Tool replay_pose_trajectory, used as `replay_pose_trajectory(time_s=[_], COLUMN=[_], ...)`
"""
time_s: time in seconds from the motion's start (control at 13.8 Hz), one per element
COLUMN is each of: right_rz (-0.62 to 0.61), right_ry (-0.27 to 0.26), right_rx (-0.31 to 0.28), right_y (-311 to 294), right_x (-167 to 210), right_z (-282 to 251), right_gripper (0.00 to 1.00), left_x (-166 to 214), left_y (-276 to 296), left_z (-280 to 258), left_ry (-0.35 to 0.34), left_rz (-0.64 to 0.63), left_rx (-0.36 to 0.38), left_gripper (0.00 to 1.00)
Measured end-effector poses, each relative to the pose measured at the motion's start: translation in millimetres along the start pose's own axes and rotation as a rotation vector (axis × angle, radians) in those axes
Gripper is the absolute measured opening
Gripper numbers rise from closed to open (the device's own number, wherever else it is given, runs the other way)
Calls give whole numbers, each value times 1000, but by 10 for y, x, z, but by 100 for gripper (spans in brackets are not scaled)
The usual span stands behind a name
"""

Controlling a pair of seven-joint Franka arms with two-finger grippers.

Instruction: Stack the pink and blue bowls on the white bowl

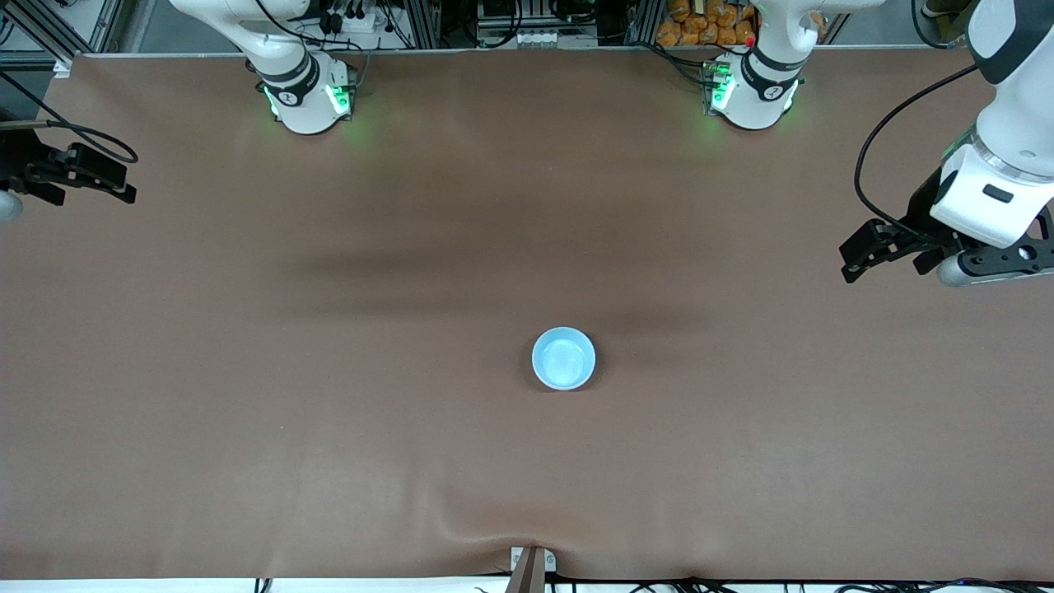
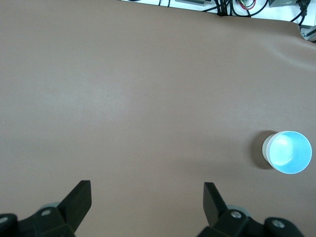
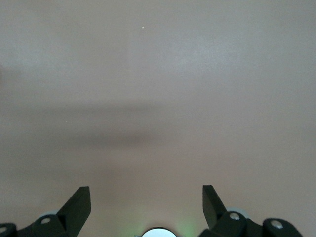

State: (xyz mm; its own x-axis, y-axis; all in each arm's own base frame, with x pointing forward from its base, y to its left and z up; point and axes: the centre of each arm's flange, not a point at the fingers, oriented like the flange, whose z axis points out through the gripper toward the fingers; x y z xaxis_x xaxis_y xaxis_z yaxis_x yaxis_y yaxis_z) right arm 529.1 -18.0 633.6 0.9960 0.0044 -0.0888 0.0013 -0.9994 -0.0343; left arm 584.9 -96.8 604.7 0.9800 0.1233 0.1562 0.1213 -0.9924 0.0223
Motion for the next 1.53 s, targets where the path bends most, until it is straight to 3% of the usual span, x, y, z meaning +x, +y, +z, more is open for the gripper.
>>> replay_pose_trajectory(time_s=[0.8,1.53], right_rz=[-2,-8], right_ry=[0,17], right_rx=[0,-2], right_y=[-13,-41], right_x=[1,15], right_z=[0,-32], right_gripper=[100,100], left_x=[-9,-130], left_y=[10,387], left_z=[20,261], left_ry=[-5,-59], left_rz=[2,68], left_rx=[1,4], left_gripper=[100,100])
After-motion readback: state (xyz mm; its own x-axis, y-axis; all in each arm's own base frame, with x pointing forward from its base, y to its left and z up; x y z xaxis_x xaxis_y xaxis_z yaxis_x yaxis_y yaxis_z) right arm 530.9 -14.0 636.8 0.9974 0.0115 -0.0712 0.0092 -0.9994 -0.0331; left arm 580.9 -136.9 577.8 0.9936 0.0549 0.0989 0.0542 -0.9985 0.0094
